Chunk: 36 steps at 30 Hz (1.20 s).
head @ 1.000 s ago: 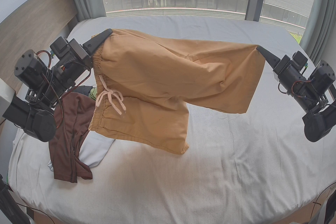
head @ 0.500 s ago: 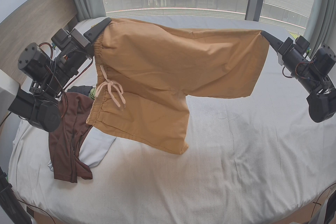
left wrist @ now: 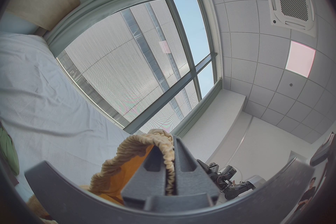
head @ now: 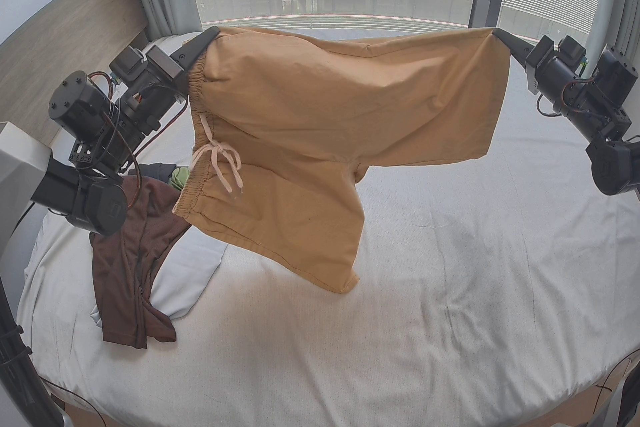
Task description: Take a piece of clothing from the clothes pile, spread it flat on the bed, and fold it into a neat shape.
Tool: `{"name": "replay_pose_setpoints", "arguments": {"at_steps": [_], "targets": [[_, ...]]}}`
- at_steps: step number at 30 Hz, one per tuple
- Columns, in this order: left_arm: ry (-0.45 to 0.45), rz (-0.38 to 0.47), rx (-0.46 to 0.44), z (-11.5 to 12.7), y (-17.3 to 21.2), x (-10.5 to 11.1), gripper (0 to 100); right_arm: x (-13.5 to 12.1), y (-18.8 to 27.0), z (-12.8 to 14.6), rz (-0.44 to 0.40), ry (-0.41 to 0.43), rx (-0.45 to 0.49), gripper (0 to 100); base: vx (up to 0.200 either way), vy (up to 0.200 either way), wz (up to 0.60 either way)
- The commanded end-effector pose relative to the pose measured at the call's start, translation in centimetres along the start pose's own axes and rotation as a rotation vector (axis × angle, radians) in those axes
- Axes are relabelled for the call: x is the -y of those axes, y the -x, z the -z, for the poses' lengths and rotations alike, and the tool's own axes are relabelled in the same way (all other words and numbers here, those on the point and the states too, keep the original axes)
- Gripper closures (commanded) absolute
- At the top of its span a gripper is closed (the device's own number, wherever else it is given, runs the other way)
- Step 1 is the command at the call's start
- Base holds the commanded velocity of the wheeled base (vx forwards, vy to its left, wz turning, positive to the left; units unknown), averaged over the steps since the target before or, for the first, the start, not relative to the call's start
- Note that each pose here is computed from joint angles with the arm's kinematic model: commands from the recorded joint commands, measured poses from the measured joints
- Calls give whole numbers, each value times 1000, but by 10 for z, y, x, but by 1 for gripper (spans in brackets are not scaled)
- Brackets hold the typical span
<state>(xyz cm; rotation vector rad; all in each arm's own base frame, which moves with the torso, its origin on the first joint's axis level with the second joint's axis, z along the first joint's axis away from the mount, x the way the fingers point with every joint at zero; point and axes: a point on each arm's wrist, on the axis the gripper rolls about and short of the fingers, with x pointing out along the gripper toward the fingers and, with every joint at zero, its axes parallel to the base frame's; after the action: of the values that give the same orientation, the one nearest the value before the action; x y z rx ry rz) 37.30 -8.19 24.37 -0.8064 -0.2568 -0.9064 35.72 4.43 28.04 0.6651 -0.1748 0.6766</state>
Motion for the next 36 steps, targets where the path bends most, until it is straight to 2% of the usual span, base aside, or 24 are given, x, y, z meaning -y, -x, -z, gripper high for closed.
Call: {"name": "replay_pose_setpoints", "arguments": {"at_steps": [1,12,21,29,36], "targets": [[-11,10,13,-5,0,4,100,-6,-4,-10,-15,12,17,100,0,0,0],[-7,-3,20,-7,11,5,100,-58,6,-52,-68,43,58,100,0,0,0],[-7,-10,19,-11,18,13,100,-100,12,-66,-131,42,54,100,0,0,0],[3,-27,6,-7,23,13,100,-135,23,-81,-166,80,49,100,0,0,0],[5,-27,5,-7,23,13,100,-151,26,-92,-180,100,51,100,0,0,0]]}}
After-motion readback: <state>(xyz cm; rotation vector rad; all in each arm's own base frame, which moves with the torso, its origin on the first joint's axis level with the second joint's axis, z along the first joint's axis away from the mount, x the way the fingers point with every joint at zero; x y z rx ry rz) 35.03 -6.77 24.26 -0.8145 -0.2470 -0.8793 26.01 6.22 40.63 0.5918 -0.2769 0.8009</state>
